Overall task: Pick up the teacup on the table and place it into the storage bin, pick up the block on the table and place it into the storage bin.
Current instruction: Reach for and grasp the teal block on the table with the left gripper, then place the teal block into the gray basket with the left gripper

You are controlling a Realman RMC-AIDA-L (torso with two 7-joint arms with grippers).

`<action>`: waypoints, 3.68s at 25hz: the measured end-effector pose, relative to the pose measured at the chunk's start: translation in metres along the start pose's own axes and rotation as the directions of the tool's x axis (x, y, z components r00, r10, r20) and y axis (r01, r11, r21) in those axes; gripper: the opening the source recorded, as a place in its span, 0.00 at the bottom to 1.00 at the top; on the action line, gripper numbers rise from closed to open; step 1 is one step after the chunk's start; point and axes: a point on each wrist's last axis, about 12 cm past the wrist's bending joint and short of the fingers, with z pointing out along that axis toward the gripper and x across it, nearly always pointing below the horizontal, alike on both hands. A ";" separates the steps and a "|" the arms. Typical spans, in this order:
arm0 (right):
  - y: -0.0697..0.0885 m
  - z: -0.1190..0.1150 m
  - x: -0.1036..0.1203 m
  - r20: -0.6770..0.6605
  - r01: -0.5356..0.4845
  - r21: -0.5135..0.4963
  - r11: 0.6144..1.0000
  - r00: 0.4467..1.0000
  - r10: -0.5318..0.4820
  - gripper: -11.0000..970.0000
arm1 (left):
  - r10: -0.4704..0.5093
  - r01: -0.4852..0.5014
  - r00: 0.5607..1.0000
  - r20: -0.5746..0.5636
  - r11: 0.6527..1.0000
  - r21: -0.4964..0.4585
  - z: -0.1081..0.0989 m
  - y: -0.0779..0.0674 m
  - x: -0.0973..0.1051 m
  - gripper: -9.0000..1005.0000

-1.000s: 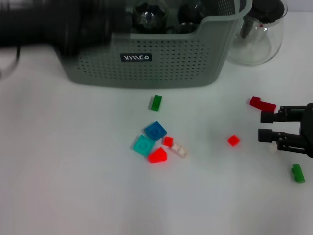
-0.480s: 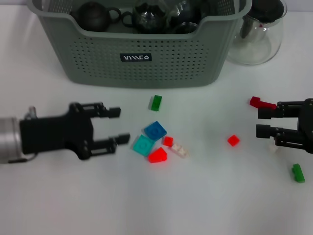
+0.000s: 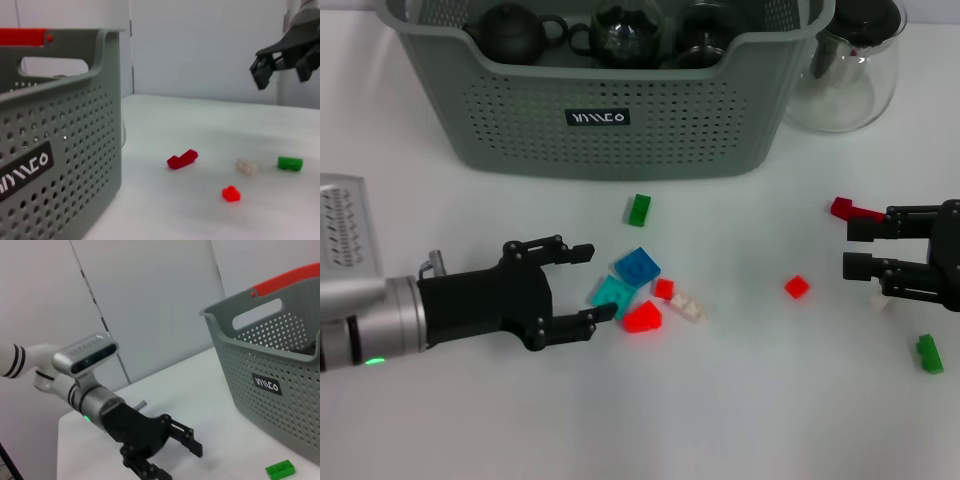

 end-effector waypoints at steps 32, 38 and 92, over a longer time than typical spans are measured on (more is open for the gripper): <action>0.001 0.001 0.002 0.002 -0.009 -0.003 1.000 1.000 0.009 0.54 | 0.049 -0.052 0.998 -0.050 0.997 -0.049 0.034 -0.005 0.013 0.73; 0.001 0.001 0.002 0.002 -0.008 -0.003 1.000 1.000 0.008 0.54 | 0.047 -0.051 0.997 -0.059 0.996 -0.068 0.029 -0.005 0.017 0.73; 0.000 0.000 0.001 0.003 -0.008 -0.003 1.000 1.000 0.008 0.54 | -0.068 0.061 0.934 0.352 0.998 0.030 -0.065 0.020 -0.057 0.41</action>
